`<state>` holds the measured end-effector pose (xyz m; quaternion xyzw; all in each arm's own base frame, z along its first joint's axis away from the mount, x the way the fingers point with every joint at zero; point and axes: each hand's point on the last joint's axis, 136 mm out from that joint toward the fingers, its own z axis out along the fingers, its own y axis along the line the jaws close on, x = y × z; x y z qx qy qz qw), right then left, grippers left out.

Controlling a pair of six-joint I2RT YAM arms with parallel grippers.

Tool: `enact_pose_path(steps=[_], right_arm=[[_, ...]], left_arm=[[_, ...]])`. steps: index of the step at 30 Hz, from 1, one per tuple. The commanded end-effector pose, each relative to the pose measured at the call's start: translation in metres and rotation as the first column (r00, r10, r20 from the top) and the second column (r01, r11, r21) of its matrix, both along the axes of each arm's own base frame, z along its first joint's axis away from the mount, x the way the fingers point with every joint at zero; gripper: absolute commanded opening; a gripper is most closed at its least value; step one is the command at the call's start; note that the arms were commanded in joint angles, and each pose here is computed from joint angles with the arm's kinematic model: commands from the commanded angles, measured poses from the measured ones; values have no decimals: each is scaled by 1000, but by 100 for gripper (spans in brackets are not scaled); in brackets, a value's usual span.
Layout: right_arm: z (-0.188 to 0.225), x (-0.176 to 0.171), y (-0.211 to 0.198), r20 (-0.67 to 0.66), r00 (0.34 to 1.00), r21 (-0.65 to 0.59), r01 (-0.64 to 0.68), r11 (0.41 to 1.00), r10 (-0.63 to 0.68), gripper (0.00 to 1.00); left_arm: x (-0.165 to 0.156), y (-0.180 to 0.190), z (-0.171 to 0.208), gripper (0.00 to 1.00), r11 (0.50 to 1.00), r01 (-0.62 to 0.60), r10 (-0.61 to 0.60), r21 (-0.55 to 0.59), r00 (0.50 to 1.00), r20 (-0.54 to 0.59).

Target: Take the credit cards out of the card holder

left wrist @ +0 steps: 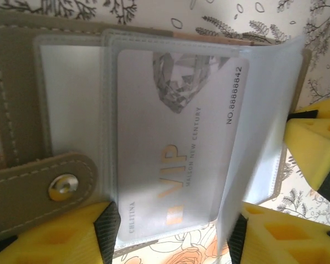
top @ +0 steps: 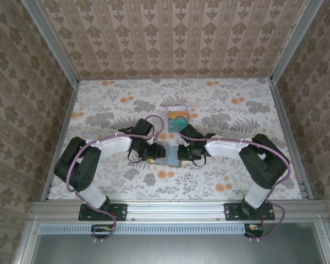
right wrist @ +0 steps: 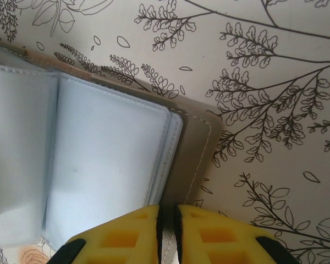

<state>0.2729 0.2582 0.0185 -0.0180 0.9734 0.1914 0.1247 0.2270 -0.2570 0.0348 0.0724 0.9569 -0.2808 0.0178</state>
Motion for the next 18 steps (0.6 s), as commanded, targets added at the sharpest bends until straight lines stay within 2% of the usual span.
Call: enact_pose_path(steps=[1, 8, 10, 13, 16, 18], right_arm=[[-12, -5, -1, -40, 999, -20, -2, 1000, 1, 19], [-11, -4, -1, -37, 999, -19, 0, 1000, 0, 19], [-11, -4, -1, -36, 999, -22, 0, 1000, -1, 19], [-10, -4, -1, -35, 999, -21, 0, 1000, -1, 19], [-9, -4, -2, -32, 999, -22, 1, 1000, -2, 19], [-8, -4, -3, -28, 1000, -26, 2, 1000, -3, 19]], left_arm=[[1, -16, 8, 60, 998, 39, -39, -55, 999, 9], [7, -24, 30, 74, 996, 64, -60, -58, 996, 63], [8, -26, 35, 90, 996, 73, -69, -57, 995, 74], [7, -27, 35, 98, 995, 81, -77, -51, 994, 75], [6, -27, 37, 100, 995, 82, -78, -52, 994, 78], [6, -31, 44, 97, 993, 88, -82, -81, 993, 84]])
